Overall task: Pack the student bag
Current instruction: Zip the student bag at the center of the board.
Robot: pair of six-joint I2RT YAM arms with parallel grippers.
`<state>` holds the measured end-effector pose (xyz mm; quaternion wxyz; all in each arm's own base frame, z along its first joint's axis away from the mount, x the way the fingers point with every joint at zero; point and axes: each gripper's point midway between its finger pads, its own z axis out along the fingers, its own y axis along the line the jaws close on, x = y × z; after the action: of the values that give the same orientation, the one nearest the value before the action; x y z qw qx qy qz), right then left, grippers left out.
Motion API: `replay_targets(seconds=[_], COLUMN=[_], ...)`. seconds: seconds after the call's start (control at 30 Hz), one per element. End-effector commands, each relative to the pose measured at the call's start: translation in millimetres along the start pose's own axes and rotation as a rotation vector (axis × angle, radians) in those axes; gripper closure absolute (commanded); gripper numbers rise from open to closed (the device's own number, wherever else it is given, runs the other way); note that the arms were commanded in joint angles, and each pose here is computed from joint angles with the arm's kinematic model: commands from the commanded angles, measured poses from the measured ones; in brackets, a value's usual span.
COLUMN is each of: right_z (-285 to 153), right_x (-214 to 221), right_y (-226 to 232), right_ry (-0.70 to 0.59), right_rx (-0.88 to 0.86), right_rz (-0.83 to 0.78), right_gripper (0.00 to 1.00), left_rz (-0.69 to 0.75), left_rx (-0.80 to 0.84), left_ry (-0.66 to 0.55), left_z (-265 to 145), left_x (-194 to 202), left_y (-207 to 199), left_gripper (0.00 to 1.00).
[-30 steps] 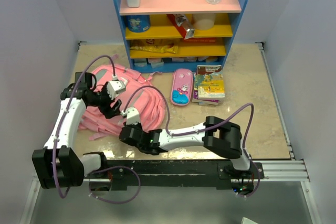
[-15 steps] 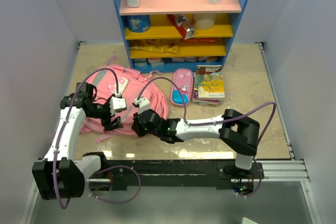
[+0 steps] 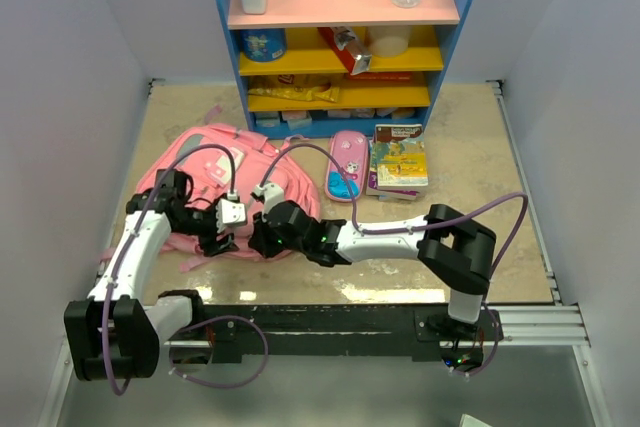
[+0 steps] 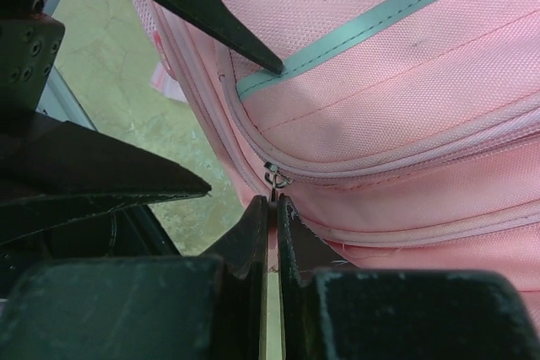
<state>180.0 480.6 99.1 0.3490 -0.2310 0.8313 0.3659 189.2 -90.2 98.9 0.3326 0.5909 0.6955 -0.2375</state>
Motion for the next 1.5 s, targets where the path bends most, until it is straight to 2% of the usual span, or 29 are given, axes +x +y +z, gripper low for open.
replay_targets(seconds=[0.0,0.03,0.13,0.33,0.57,0.7,0.93,1.1,1.3,1.47], right_z=[-10.4,-11.4,-10.4,-14.3,-16.9,-12.6,-19.4,-27.2,-26.0,-27.4], right_x=[-48.9,-48.9,-50.5,-52.1,-59.2,-54.6,-53.5,-49.1,-40.3,-39.2], right_y=[37.6,40.8,45.8,45.8,24.1,8.8,-54.1,-88.7,-102.4,-114.5], right_ry=[-0.115,-0.11,-0.106,-0.1,-0.099,-0.075,-0.034,-0.024,-0.006,0.008], right_rx=[-0.124,-0.136,-0.162,-0.165,-0.133,-0.095,0.032,0.104,0.122,0.154], right_rz=[0.016,0.016,0.021,0.023,0.015,-0.004,-0.064,-0.076,-0.073,-0.095], right_gripper=[1.0,1.0,1.0,1.0,1.0,1.0,1.0,1.0,1.0,1.0], left_rz=[0.113,0.104,0.101,0.113,0.085,0.09,0.077,0.065,0.051,0.045], left_rx=[-0.052,-0.069,-0.046,-0.003,0.045,0.038,0.013,-0.019,-0.022,-0.019], left_ry=[-0.028,-0.025,-0.022,-0.001,0.064,0.063,0.073,0.026,-0.038,-0.04], left_z=[5.2,7.0,17.6,31.6,31.1,29.2,24.0,20.6,14.7,10.7], left_x=[-7.9,-8.1,-11.0,-8.1,7.5,6.3,1.0,-14.6,-35.4,-37.6], left_y=[16.8,22.4,23.0,7.9,-4.3,-4.3,2.9,10.4,13.2,12.5], left_gripper=[0.38,0.49,0.6,0.77,0.85,0.97,1.0,1.0,1.0,1.0])
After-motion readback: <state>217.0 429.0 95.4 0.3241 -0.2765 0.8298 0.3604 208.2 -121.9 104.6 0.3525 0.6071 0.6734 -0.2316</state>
